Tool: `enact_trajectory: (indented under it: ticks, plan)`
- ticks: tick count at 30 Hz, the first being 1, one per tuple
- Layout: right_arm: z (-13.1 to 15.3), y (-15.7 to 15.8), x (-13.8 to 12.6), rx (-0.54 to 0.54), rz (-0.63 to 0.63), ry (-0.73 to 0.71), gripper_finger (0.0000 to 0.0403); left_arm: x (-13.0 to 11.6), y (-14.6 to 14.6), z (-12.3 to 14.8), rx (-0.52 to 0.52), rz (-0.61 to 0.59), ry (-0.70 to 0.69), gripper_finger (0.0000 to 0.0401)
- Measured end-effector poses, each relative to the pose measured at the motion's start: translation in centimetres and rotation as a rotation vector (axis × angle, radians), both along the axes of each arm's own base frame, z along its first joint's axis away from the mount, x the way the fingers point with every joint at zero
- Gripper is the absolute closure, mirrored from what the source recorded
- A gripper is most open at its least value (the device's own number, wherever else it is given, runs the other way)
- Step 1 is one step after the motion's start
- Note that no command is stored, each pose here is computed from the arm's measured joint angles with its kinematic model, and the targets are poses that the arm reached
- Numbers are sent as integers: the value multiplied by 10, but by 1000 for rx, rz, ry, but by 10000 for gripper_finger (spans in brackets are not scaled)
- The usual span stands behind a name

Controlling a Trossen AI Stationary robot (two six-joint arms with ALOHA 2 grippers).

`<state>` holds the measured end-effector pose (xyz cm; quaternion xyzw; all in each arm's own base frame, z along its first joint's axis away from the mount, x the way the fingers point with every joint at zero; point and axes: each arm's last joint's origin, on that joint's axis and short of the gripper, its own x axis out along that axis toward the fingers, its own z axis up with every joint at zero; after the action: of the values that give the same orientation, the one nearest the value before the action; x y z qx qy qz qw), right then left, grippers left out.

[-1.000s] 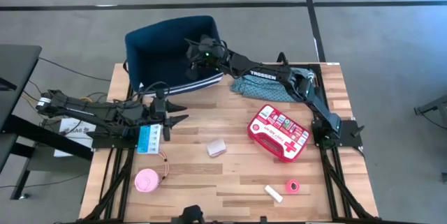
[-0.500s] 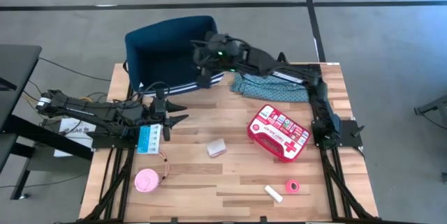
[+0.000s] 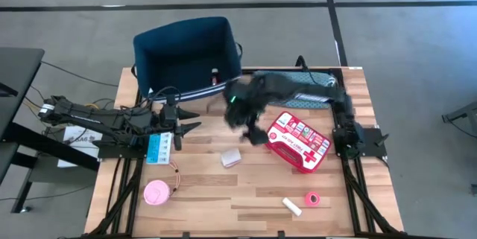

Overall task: Pick & place medical supplies in basket/bin
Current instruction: Put the white bandage into the blue bin

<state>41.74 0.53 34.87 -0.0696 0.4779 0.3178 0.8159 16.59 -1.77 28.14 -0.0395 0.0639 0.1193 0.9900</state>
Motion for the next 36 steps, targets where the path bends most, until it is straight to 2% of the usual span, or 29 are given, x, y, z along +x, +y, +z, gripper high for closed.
enact_trajectory:
  ticks: [1,3,5,7,10,15,18,21,27,36]
  plan:
    - [-14,8,10,14,31,2,179,0,0,0,0,-1,0,271]
    - [-37,14,22,-37,28,48,180,0,0,-1,4,-1,8,271]
    - [-62,18,31,-140,-39,139,180,0,0,-1,7,-2,6,271]
    - [-87,18,41,-200,-116,211,180,-1,0,0,7,-2,7,271]
    - [-119,21,53,-192,-173,287,180,-1,0,0,16,-3,7,271]
    - [-153,33,61,-188,-173,363,180,-2,0,1,31,-4,6,271]
    - [-157,37,62,-186,-197,377,180,-2,0,1,19,-4,3,271]
    - [-156,40,67,-197,-247,328,180,-2,0,1,0,-3,-2,271]
    - [-163,53,67,-368,-322,299,180,-2,0,2,2,-2,-11,271]
    - [-179,75,60,-379,-334,336,180,-2,0,1,1,0,-10,271]
